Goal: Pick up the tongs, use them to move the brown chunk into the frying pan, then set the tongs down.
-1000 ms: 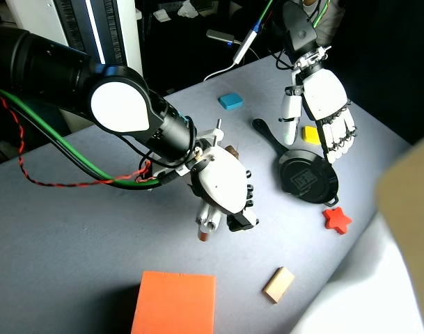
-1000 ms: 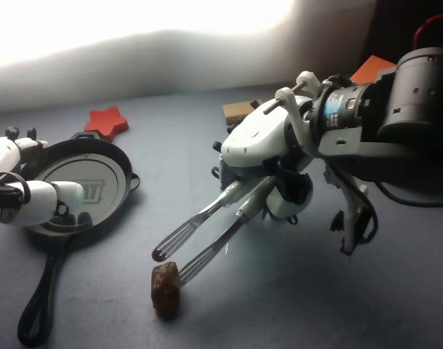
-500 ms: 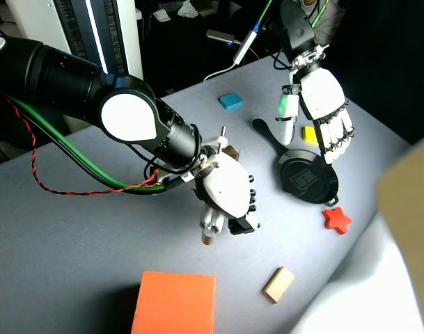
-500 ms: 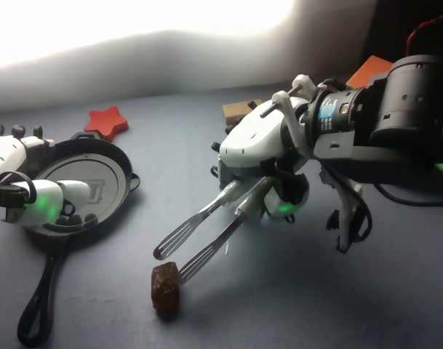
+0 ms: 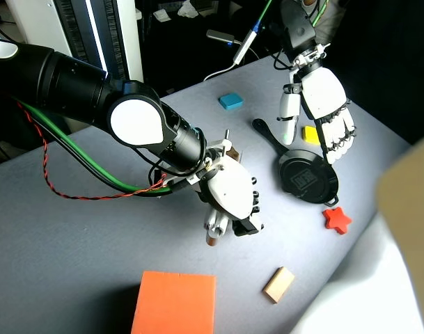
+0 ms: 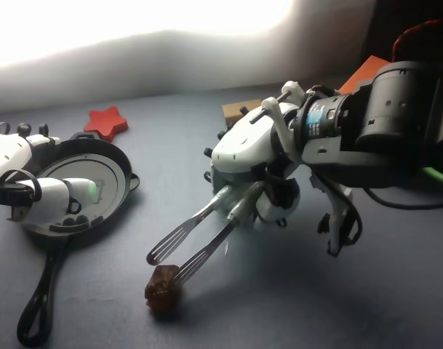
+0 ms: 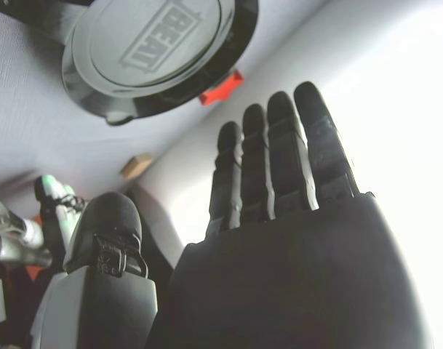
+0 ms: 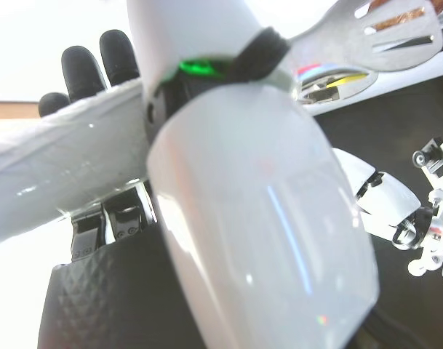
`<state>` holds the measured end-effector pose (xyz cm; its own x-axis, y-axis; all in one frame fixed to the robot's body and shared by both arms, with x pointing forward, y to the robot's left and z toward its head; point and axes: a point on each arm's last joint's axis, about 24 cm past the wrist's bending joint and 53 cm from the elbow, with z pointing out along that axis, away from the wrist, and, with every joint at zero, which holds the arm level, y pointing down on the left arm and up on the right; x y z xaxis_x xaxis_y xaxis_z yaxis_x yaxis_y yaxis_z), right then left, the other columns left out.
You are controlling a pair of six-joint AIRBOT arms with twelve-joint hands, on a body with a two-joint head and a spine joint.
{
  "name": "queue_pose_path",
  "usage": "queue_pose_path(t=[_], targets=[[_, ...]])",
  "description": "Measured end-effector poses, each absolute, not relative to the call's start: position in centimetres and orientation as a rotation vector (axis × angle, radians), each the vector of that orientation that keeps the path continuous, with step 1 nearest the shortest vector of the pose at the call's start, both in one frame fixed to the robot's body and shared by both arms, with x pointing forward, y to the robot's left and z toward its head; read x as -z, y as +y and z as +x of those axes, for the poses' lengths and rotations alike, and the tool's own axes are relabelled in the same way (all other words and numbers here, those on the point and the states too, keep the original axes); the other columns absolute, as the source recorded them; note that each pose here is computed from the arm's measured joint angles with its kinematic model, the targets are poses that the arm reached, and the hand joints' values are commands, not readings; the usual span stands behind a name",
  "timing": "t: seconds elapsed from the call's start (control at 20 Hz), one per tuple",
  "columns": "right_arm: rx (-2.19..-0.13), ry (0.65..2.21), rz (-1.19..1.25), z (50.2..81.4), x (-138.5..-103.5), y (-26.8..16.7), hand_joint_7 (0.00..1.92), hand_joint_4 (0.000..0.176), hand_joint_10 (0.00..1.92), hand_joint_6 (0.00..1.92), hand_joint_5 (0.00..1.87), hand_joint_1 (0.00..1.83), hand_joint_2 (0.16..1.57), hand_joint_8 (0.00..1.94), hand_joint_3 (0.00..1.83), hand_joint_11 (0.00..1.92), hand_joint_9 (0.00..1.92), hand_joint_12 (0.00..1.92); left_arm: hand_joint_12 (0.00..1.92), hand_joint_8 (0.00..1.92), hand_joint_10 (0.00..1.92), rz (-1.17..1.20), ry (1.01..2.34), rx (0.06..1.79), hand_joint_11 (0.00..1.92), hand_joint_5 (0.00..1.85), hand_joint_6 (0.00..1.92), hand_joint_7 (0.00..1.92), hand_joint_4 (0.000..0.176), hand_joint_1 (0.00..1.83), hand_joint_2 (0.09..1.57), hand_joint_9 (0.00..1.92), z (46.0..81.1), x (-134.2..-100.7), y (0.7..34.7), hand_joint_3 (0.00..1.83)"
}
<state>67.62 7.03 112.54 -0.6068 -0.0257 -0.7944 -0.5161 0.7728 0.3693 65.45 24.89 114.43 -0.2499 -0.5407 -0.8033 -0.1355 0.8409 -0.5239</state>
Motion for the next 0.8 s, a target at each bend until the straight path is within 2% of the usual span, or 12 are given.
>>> queue_pose_path(t=[0.3, 0.7, 0.8], targets=[[-0.748, 2.137, -0.410, 67.28, -111.94, 7.29, 0.76, 0.000, 0.01, 0.00, 0.71, 1.03, 1.19, 0.00, 0.00, 0.21, 0.74, 1.36, 0.50, 0.00, 0.00, -0.520, 1.799, 0.408, 0.00, 0.18, 0.00, 0.21, 0.000, 0.01, 1.28, 0.18, 65.49, -114.54, 25.13, 0.00], [-0.752, 2.130, -0.435, 66.91, -111.72, 7.98, 0.75, 0.000, 0.01, 0.00, 0.69, 1.06, 1.19, 0.00, 0.00, 0.18, 0.73, 1.39, 0.50, 0.00, 0.00, -0.526, 1.789, 0.397, 0.00, 0.18, 0.00, 0.20, 0.000, 0.01, 1.28, 0.17, 65.60, -114.71, 25.50, 0.00], [-0.751, 2.128, -0.439, 66.93, -111.71, 8.11, 0.76, 0.000, 0.02, 0.01, 0.71, 1.04, 1.18, 0.01, 0.00, 0.22, 0.75, 1.36, 0.49, 0.00, 0.00, -0.528, 1.786, 0.394, 0.00, 0.17, 0.00, 0.20, 0.000, 0.01, 1.28, 0.18, 65.64, -114.76, 25.61, 0.00]])
